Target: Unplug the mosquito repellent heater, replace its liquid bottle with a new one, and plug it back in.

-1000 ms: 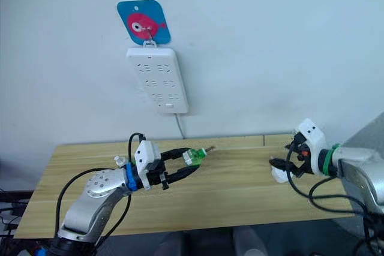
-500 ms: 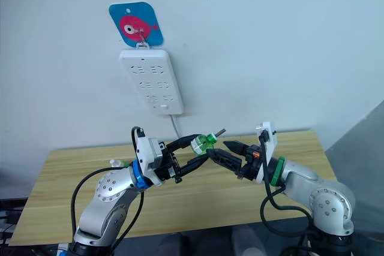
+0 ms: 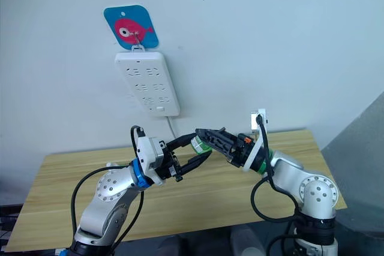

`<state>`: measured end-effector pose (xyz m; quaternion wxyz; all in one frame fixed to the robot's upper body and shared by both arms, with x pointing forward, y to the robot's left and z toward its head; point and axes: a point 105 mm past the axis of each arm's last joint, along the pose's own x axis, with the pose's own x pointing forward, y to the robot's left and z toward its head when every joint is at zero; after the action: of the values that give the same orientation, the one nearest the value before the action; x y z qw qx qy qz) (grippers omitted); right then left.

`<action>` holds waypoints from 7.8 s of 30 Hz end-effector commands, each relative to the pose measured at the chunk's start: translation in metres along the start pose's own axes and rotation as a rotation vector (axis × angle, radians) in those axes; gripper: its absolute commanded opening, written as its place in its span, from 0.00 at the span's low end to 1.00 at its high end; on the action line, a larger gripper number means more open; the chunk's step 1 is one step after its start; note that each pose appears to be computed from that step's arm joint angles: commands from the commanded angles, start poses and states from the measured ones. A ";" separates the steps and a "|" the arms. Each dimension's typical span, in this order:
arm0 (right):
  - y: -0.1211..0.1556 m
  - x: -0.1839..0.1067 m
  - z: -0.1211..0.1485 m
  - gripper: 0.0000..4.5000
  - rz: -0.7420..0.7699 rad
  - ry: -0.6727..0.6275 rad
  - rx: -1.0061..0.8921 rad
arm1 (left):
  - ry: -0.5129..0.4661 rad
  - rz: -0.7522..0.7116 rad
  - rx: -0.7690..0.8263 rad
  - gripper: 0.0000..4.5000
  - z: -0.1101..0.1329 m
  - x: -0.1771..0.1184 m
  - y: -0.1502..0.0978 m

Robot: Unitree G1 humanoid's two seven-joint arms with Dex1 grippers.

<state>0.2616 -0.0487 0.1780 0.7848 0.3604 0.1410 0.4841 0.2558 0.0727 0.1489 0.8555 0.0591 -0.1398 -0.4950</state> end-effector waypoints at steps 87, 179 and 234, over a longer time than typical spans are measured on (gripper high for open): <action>-0.022 -0.061 -0.026 0.85 -0.058 0.512 -1.056 | 0.628 0.831 -0.244 1.00 -0.095 -0.242 0.049; 0.018 -0.012 -0.004 0.86 0.175 0.429 -0.957 | 0.400 -0.384 -0.069 0.49 -0.003 -0.049 0.027; 0.019 0.051 -0.002 0.23 0.296 0.401 -1.008 | 0.329 -0.506 0.048 0.65 0.010 -0.024 0.049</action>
<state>0.2714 0.0054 0.1835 0.7379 -0.1475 0.0144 0.6584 0.2836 0.1177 0.1516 0.7167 0.1885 0.0444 -0.6700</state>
